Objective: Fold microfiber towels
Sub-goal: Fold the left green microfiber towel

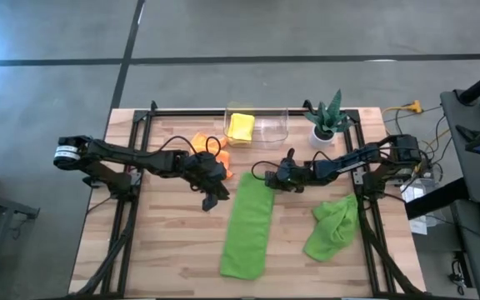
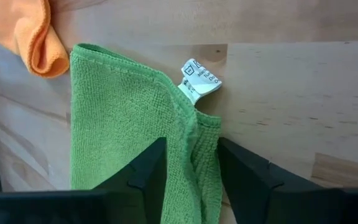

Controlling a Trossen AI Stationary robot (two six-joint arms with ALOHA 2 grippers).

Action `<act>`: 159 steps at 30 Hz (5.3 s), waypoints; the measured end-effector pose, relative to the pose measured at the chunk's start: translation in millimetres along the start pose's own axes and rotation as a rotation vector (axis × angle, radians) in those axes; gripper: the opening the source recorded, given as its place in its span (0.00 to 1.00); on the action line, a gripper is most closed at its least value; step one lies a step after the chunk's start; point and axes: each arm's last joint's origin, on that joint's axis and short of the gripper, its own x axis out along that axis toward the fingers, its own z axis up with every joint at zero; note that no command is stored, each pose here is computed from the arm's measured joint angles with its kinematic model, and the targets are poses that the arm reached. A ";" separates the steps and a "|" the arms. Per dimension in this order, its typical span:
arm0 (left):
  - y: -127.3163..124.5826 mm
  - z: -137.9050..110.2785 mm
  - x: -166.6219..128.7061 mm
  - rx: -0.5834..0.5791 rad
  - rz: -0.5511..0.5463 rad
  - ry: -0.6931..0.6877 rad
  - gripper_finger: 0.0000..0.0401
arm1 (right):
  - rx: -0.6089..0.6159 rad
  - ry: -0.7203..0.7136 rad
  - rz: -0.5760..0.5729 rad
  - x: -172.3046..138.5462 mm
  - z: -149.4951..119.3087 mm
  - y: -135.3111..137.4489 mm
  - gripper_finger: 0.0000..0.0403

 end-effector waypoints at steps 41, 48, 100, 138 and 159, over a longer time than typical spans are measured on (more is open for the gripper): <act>-18.3 -59.6 115.0 -0.537 -0.221 -0.069 0.20 | -0.228 -0.022 -0.016 -0.2 0.3 -1.4 0.04; -12.3 -67.3 117.8 -0.591 -0.084 -0.047 0.20 | -0.271 -0.024 0.010 -2.6 0.6 1.4 0.04; -3.4 -69.8 110.2 -0.636 0.271 -0.186 0.20 | -1.071 -0.158 0.485 -73.7 -25.7 57.7 0.04; -21.7 -44.7 19.0 -0.386 0.453 -0.300 0.20 | -1.726 0.048 0.597 -42.4 -120.6 124.8 0.04; -24.3 -46.1 8.6 -0.287 0.412 -0.265 0.20 | -1.864 0.242 0.431 -24.8 -165.7 106.9 0.04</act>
